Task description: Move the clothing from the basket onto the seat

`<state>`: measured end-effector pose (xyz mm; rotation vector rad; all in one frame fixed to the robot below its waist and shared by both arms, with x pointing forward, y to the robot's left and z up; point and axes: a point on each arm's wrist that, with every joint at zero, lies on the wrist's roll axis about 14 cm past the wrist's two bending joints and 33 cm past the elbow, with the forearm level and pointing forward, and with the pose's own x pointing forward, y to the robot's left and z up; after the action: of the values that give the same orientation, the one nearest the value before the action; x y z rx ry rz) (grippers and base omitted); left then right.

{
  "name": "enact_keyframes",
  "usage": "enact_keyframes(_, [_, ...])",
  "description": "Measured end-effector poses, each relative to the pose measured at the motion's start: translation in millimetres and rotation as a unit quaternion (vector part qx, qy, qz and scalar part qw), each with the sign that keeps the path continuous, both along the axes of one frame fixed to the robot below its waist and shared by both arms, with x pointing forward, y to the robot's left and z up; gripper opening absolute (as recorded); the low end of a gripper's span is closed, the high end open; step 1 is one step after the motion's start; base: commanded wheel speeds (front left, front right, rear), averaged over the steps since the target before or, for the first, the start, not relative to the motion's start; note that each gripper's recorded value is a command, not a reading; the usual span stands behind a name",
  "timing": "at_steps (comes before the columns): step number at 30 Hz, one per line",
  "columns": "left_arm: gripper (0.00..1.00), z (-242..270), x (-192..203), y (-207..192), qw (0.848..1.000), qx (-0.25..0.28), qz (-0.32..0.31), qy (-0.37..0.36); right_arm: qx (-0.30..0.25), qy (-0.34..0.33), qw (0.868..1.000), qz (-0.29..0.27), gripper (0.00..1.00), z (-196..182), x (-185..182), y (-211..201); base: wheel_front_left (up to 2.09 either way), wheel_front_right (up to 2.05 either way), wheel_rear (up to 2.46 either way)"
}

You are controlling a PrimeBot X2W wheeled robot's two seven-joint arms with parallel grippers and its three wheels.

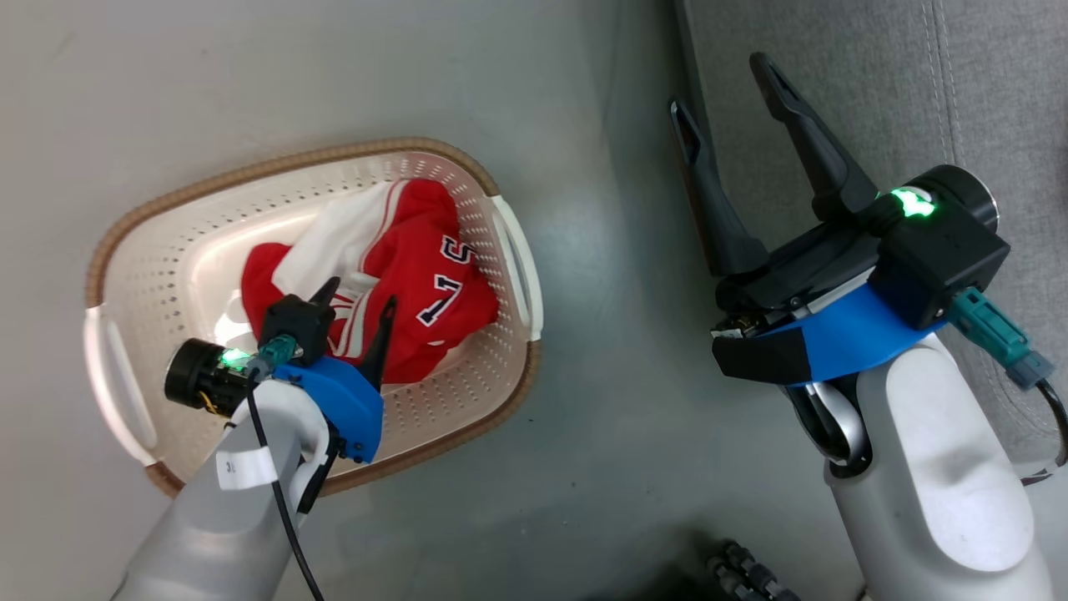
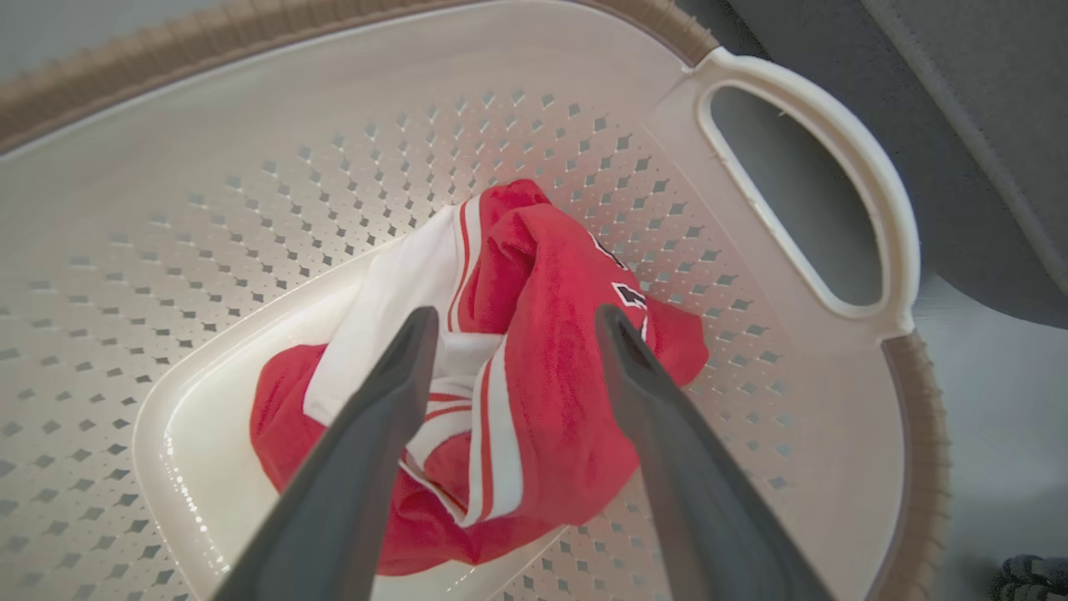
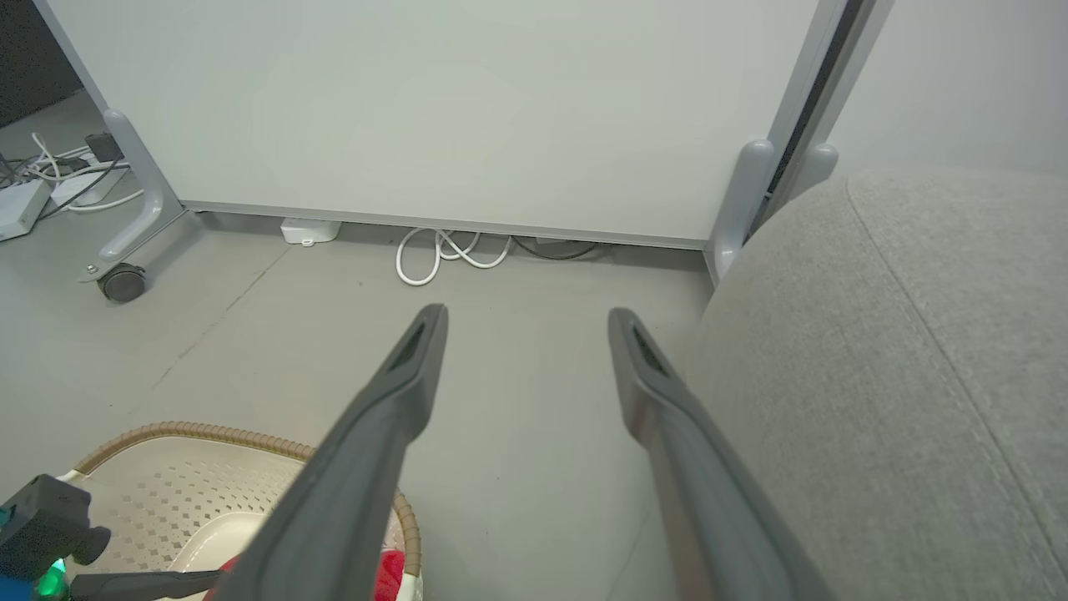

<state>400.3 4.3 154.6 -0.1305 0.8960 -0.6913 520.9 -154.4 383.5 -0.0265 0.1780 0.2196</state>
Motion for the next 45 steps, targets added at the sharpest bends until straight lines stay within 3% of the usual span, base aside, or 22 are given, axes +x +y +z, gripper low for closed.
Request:
enact_keyframes(17, [1.00,-59,-28,-14,0.990,0.048,-0.030,0.126,-0.004,0.044,0.999,-0.018,1.00,-39,-14,-13,0.00,0.00,0.00])
enact_keyframes(20, [0.00,-61,-31,-14,0.989,0.055,-0.034,0.136,-0.002,0.040,0.999,-0.019,1.00,-38,-13,-14,0.00,0.00,0.00])
enact_keyframes(36, [0.00,-53,-33,-20,0.988,0.053,-0.038,0.139,-0.001,0.033,0.999,-0.022,1.00,-31,-12,-15,0.00,0.00,0.00])
enact_keyframes(45, [0.00,-14,-19,-27,0.995,0.032,-0.029,0.094,-0.020,0.024,0.999,-0.017,1.00,-13,-13,-14,0.00,0.00,0.00])
